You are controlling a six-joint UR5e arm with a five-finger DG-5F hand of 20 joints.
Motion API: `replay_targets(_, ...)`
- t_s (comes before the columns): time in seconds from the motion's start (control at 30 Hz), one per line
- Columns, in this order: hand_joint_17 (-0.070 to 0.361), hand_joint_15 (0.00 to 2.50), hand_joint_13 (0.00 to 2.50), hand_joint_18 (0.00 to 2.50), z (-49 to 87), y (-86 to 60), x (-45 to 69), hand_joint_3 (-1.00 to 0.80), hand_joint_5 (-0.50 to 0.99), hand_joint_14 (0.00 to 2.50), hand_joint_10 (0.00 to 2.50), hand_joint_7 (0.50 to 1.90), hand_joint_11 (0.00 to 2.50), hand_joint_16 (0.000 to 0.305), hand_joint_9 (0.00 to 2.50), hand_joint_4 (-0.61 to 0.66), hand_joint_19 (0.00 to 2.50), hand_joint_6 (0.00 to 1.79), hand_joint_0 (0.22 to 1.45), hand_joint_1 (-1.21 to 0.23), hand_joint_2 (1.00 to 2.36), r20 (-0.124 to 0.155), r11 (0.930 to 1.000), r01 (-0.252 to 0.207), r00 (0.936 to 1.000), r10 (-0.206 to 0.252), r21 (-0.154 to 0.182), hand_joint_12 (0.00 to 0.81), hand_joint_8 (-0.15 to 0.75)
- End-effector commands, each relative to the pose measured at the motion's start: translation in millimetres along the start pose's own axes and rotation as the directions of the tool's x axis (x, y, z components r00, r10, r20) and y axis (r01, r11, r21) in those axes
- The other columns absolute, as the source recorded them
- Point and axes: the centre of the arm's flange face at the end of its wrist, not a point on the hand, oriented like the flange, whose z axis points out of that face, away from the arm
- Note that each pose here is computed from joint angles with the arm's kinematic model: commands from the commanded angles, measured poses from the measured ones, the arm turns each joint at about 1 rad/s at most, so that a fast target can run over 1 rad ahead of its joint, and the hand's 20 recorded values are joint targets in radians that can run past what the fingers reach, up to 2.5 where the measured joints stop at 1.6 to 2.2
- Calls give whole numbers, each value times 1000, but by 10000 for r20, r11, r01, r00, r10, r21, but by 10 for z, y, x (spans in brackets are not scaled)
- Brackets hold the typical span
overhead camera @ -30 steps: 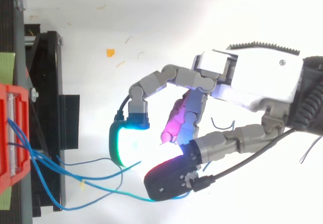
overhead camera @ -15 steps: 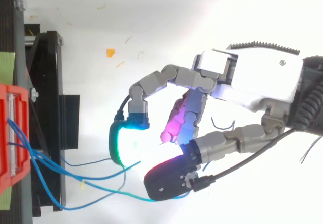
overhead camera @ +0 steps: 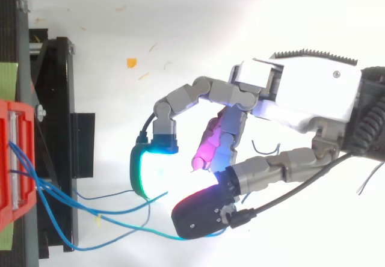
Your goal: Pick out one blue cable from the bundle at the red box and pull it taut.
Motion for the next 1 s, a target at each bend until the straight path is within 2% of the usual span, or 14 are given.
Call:
replay_targets(0.0,147,589,1127,929,-3,-6,0,-116,6,22,27,1094,700,66,1519,-175,575,835,565,-837,1146,-10,10000,6,10000,-6,12,431,299)
replay_targets(0.97,148,589,1117,932,0,1,1,-119,4,20,26,1084,681,66,1507,-179,560,834,569,-838,1119,-10,10000,0,10000,0,-2,430,297)
